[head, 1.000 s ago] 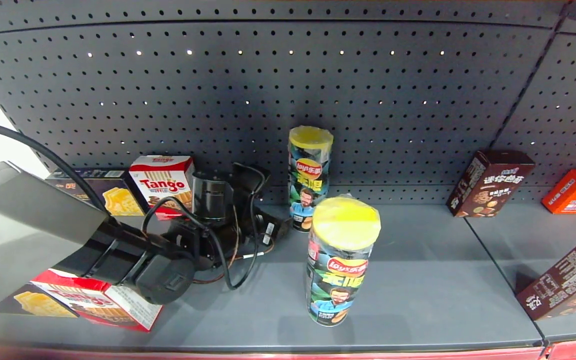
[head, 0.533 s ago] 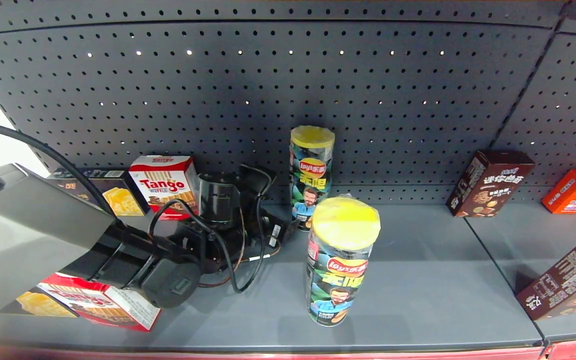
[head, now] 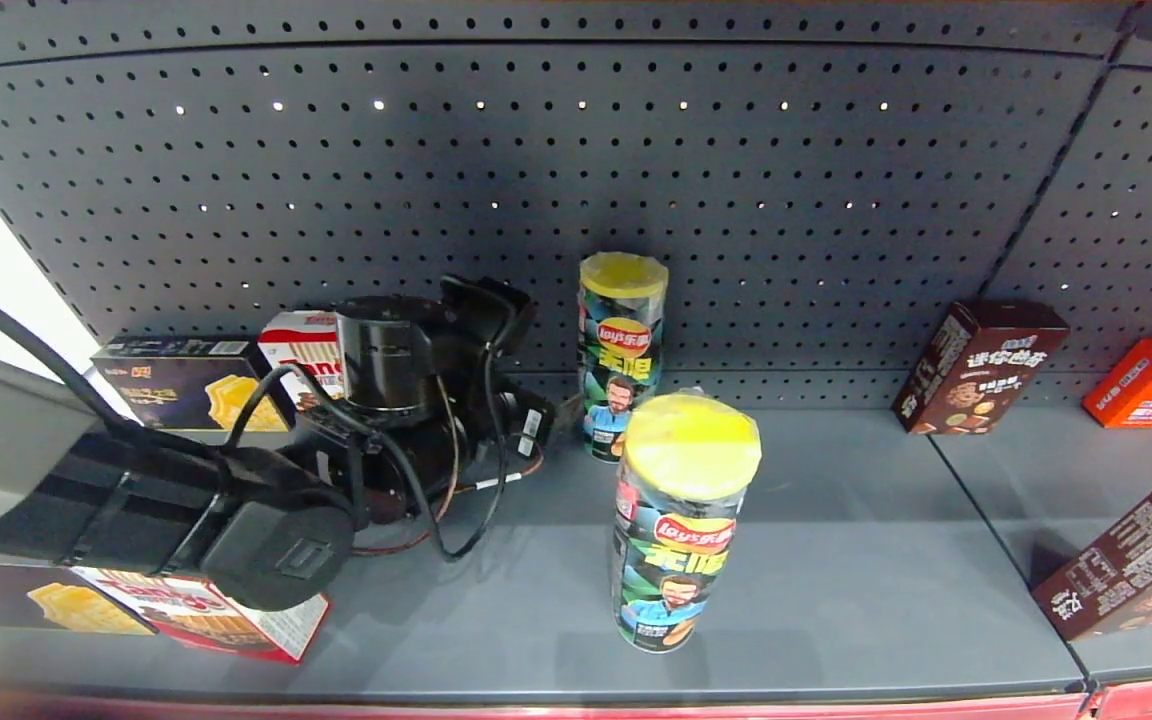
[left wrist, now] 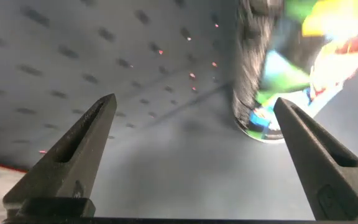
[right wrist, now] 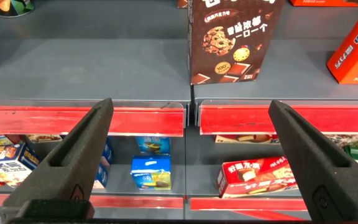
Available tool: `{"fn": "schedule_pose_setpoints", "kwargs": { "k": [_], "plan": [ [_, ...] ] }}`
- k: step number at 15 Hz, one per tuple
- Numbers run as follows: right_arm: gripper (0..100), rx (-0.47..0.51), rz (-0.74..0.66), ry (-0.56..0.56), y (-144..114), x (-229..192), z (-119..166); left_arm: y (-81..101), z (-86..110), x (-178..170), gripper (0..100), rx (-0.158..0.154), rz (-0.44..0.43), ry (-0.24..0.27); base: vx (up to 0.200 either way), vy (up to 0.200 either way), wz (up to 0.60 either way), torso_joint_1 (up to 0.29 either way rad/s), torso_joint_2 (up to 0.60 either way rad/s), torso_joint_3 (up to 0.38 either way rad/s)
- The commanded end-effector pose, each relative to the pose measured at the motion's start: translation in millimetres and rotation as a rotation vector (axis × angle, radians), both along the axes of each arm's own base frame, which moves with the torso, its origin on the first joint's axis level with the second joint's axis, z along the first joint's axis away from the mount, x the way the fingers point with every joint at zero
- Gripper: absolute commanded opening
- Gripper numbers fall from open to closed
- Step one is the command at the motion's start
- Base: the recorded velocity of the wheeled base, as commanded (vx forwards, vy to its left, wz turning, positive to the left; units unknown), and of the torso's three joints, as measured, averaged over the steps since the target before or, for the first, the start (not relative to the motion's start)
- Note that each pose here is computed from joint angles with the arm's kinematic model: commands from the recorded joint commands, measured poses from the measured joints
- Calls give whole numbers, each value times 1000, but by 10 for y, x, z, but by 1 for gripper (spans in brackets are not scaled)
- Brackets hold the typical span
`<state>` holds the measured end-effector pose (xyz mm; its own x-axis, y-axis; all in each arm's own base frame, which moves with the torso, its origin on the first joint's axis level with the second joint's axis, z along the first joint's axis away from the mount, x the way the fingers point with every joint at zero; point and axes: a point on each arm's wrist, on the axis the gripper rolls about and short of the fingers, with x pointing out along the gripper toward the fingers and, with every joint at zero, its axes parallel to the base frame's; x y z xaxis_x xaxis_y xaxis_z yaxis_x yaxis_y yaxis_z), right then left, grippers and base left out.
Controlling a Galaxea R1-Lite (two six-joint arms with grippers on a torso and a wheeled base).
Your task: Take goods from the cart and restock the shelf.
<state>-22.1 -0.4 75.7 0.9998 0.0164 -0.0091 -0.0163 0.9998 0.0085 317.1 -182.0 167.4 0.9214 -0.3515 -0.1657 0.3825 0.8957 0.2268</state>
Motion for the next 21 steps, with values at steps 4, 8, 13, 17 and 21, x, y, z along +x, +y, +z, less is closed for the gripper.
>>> {"fn": "schedule_pose_setpoints", "kwargs": {
  "k": [4, 8, 13, 17, 21],
  "plan": [
    [100, 1, 0, 2, 0, 1, 0, 260, 667, -446, 100, -3, 44, -106, 0, 0, 0, 0, 0, 0],
    [100, -1, 0, 2, 0, 1, 0, 325, 965, -975, 100, -40, 24, -164, 0, 0, 0, 0, 0, 0],
    [100, -1, 2, 2, 0, 1, 0, 791, 822, -1643, 100, -23, 56, -165, 0, 0, 0, 0, 0, 0],
    [100, -7, 2, 18, -1, 12, 14, 909, 786, -1755, 100, -95, 73, -156, 0, 0, 0, 0, 0, 0],
    [100, 58, 66, 40, 16, 255, 1228, 945, 752, -1792, 100, -96, 50, -152, 0, 0, 0, 0, 0, 0]
  ]
}}
